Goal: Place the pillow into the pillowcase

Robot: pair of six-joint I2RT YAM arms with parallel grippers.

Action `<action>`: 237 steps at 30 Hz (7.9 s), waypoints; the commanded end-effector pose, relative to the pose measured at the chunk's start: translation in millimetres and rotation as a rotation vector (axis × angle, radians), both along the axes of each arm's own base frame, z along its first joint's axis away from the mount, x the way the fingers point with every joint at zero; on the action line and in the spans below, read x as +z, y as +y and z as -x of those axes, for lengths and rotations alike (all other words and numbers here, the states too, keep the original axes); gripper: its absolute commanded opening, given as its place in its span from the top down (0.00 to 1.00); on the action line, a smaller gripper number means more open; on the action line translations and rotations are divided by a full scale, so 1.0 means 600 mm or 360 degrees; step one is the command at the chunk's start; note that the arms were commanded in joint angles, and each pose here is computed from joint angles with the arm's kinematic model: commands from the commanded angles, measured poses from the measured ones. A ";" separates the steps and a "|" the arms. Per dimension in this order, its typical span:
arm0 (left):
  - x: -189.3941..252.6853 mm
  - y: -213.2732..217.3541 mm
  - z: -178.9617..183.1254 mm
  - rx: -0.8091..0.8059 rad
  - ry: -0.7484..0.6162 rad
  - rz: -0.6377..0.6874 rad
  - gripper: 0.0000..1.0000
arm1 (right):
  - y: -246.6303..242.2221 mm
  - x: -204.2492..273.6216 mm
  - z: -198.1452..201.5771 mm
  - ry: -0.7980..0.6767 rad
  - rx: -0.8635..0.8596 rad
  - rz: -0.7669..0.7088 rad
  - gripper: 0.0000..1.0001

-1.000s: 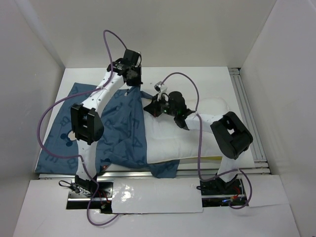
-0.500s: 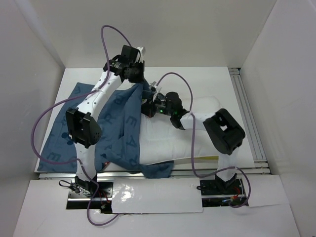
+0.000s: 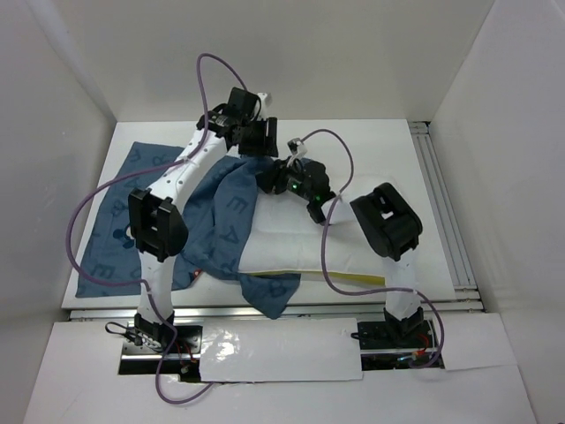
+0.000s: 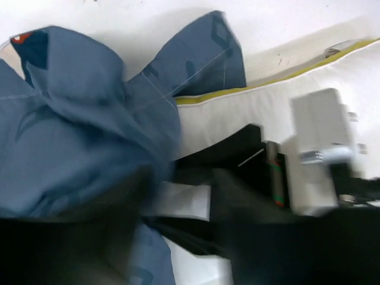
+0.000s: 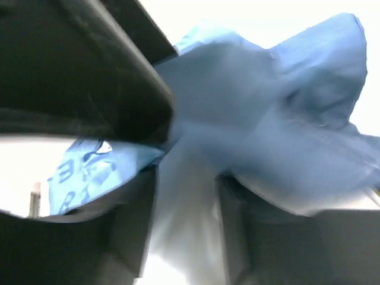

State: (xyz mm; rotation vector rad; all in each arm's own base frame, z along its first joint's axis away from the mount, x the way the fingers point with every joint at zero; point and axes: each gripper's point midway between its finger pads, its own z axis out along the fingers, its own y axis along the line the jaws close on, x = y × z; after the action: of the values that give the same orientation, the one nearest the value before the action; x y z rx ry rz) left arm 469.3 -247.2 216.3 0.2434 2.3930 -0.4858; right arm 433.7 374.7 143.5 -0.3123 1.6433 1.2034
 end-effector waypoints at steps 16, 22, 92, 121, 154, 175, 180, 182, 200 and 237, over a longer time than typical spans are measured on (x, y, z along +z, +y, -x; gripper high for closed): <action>0.029 0.133 0.158 0.0558 0.0037 -0.0011 0.00 | -0.195 0.051 0.137 0.0252 -0.0408 0.0937 0.13; -0.109 0.149 0.351 0.0709 0.0359 0.0026 0.05 | -0.160 0.055 0.278 0.0072 -0.0045 0.1179 0.12; -0.072 -0.085 0.623 -0.0256 0.0326 0.0263 0.37 | -0.009 0.068 0.358 0.0061 0.0089 0.0672 0.18; -0.084 0.141 0.012 0.0653 0.0139 -0.0675 0.13 | -0.202 0.087 0.003 -0.0265 -0.0006 0.1223 0.04; -0.013 -0.003 0.008 0.0148 -0.0161 -0.0394 0.33 | -0.117 0.117 0.065 -0.0374 0.0235 0.0910 1.00; -0.092 0.053 0.035 0.0372 0.0036 -0.0618 1.00 | -0.156 0.060 0.042 -0.0159 0.0084 0.0936 1.00; -0.017 0.008 0.018 0.0267 -0.0121 -0.0417 1.00 | -0.139 0.077 0.041 -0.0223 0.0133 0.0849 1.00; 0.030 -0.021 0.024 0.0138 -0.0208 -0.0305 1.00 | -0.133 0.090 0.043 -0.0253 0.0122 0.0772 1.00; 0.074 -0.218 0.142 -0.0817 -0.0334 0.0141 1.00 | -0.078 0.165 0.057 -0.0762 0.0255 0.0261 1.00; 0.021 0.154 0.338 0.0726 0.0015 0.0221 0.00 | -0.229 0.083 0.199 0.0027 -0.0289 0.1197 0.00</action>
State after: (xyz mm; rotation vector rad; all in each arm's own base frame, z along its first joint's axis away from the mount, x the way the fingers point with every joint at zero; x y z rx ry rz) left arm 297.8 -193.9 251.5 -0.0287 2.2927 -0.5395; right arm 361.3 231.0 199.9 -0.4633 1.9585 0.4839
